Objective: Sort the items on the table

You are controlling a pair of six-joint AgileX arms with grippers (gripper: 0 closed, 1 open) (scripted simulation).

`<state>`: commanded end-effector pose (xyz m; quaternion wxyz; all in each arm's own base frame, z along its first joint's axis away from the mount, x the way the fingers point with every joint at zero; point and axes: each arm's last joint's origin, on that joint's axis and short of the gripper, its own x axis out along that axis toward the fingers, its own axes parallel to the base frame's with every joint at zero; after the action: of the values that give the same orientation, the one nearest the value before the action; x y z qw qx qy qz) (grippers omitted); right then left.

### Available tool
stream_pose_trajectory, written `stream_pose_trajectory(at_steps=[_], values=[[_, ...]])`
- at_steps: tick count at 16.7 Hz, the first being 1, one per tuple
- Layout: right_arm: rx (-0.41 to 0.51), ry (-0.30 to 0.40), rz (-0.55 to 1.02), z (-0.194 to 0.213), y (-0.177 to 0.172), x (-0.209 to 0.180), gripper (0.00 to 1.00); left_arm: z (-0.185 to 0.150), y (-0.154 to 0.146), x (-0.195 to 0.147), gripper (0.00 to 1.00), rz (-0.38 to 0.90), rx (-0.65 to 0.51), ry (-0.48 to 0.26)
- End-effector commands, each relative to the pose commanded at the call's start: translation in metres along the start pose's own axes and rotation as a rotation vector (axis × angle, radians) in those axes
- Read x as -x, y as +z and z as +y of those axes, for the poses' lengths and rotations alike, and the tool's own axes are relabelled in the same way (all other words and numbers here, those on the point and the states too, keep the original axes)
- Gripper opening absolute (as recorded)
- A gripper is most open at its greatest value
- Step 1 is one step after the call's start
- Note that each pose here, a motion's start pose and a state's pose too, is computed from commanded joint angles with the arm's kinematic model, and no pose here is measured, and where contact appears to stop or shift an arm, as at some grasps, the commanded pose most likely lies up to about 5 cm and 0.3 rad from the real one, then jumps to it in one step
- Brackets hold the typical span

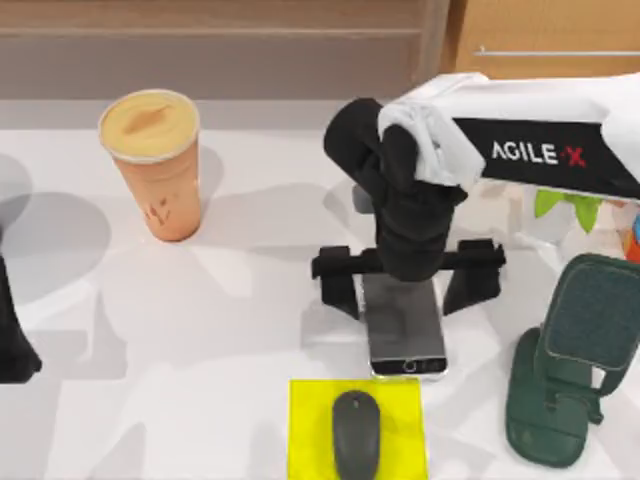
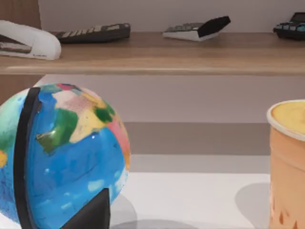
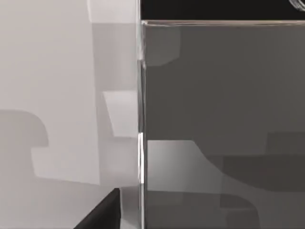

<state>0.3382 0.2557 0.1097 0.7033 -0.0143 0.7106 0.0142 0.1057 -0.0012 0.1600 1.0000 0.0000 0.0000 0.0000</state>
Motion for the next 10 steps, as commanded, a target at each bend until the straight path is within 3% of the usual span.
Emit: stream_pose_trajectory(at_steps=[9,10], values=[[0.0,0.0,0.0,0.0,0.0,0.0,0.02,0.0,0.0,0.0,1.0,0.0,0.0,0.0],[0.0,0.0,0.0,0.0,0.0,0.0,0.0,0.0,0.0,0.0,1.0,0.0,0.0,0.0]])
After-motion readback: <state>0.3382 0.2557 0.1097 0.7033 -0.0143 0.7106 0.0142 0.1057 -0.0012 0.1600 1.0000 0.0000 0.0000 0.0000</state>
